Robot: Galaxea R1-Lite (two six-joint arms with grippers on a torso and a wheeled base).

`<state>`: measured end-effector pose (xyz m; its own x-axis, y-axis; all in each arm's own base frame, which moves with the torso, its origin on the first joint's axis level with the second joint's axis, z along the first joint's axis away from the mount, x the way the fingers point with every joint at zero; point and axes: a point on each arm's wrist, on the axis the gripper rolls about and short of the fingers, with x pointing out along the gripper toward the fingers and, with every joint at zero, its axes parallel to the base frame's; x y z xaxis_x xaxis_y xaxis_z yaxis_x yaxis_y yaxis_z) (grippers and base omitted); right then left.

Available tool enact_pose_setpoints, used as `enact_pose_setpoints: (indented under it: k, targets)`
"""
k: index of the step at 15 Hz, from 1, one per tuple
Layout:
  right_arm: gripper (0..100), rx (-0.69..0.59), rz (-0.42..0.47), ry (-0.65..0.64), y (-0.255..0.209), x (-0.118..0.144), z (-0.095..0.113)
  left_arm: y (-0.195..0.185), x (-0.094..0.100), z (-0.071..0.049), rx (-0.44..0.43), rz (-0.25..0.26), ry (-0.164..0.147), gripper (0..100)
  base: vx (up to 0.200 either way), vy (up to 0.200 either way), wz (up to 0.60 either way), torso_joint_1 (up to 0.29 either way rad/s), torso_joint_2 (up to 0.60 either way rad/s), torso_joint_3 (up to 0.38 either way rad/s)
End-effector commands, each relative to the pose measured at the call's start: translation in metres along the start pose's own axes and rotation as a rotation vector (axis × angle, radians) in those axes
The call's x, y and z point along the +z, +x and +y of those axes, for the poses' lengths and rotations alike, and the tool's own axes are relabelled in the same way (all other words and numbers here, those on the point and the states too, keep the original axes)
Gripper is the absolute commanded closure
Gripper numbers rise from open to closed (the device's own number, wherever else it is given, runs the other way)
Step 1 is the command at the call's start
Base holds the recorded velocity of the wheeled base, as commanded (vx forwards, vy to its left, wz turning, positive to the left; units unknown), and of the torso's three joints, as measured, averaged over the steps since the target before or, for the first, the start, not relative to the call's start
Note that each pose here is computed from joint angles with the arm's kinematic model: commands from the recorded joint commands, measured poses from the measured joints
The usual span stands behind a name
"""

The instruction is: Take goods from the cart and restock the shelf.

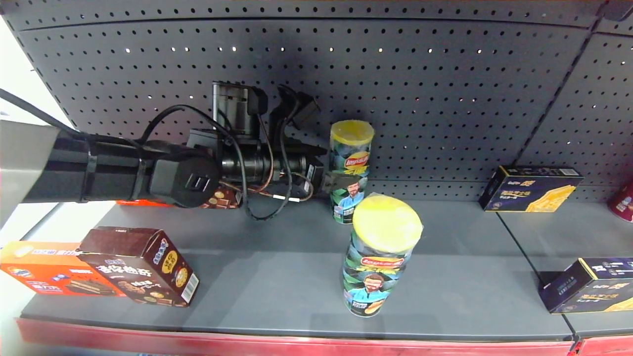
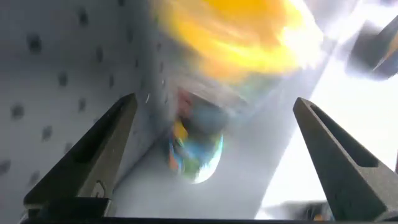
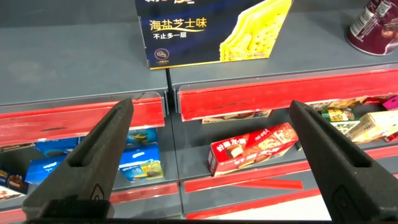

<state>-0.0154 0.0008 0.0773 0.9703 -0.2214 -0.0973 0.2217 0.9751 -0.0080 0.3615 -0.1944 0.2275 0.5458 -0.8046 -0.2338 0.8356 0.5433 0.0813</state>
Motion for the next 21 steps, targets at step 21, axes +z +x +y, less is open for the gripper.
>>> enact_pose_setpoints:
  k: [21]
  targets:
    - [0,0.000,0.002,0.000,0.000,0.000,0.000,-0.004,-0.022,-0.006,0.235,0.118,0.152,0,0.000,0.000,0.00,0.000,0.00,0.000]
